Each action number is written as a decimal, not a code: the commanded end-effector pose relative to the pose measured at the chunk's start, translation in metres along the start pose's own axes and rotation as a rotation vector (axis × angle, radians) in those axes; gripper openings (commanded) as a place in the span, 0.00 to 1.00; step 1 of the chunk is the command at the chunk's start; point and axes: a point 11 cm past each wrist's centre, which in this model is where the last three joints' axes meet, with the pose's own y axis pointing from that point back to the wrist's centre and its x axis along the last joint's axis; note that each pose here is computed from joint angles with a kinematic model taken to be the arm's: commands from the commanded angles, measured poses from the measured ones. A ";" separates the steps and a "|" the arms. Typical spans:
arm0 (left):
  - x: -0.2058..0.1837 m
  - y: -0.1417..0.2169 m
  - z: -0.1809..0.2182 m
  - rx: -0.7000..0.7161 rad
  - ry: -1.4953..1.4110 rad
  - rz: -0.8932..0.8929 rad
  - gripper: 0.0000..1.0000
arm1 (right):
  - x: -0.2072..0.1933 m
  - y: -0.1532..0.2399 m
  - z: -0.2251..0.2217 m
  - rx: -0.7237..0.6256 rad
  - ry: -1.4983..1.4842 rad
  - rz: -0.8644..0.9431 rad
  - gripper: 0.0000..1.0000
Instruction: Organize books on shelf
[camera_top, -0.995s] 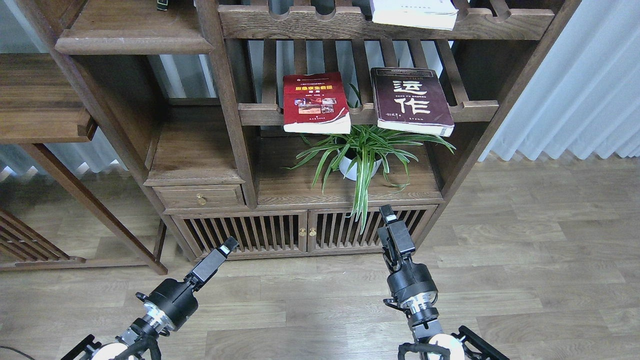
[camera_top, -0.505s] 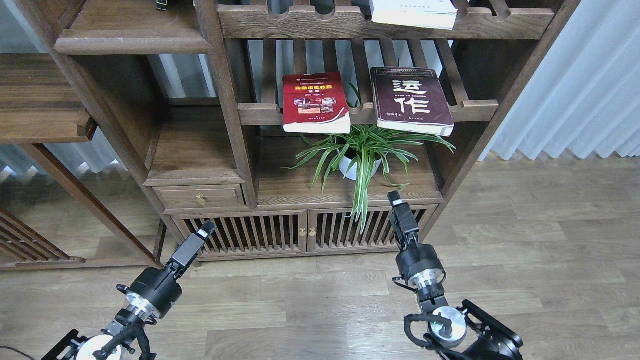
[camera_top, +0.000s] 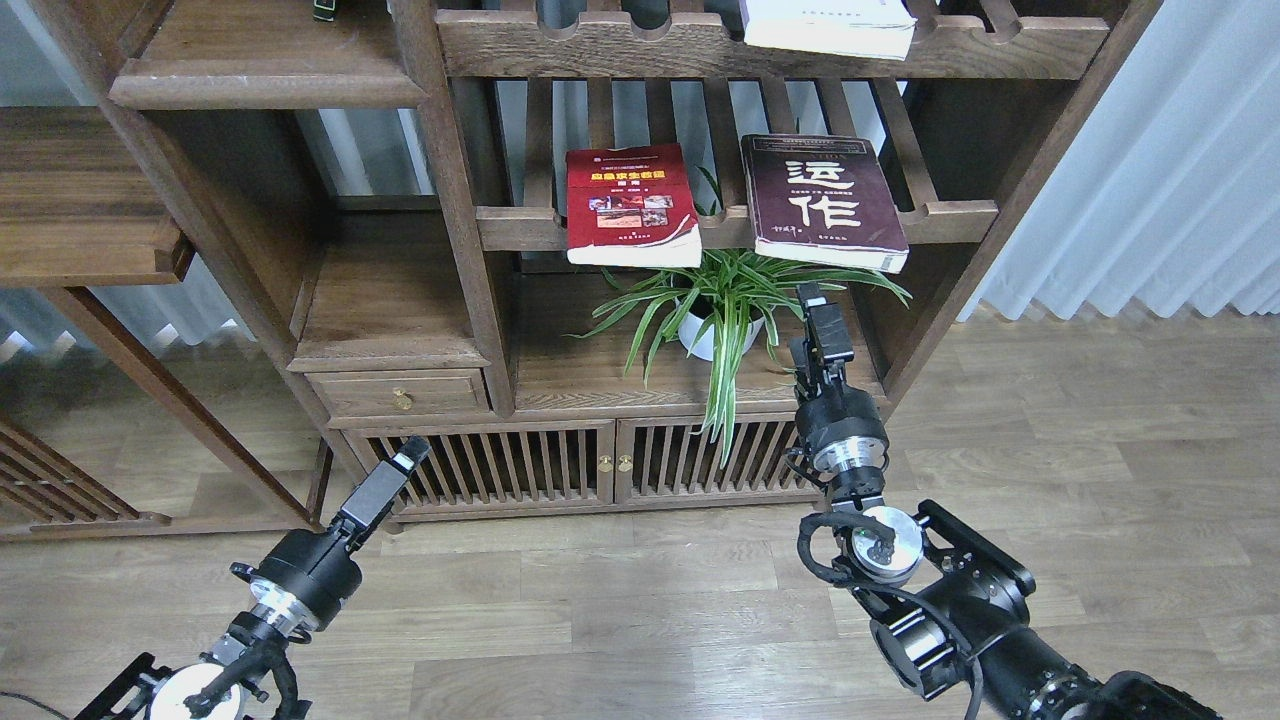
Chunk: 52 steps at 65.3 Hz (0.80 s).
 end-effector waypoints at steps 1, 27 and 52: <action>0.001 0.002 0.001 -0.005 0.002 0.004 1.00 | -0.010 -0.013 -0.009 0.033 -0.013 0.009 0.99; 0.001 0.002 0.002 -0.009 0.004 0.002 1.00 | -0.018 -0.038 -0.022 0.052 -0.012 0.115 0.99; -0.002 0.000 0.002 -0.012 0.007 -0.006 1.00 | -0.019 -0.045 -0.030 0.066 0.004 0.133 0.98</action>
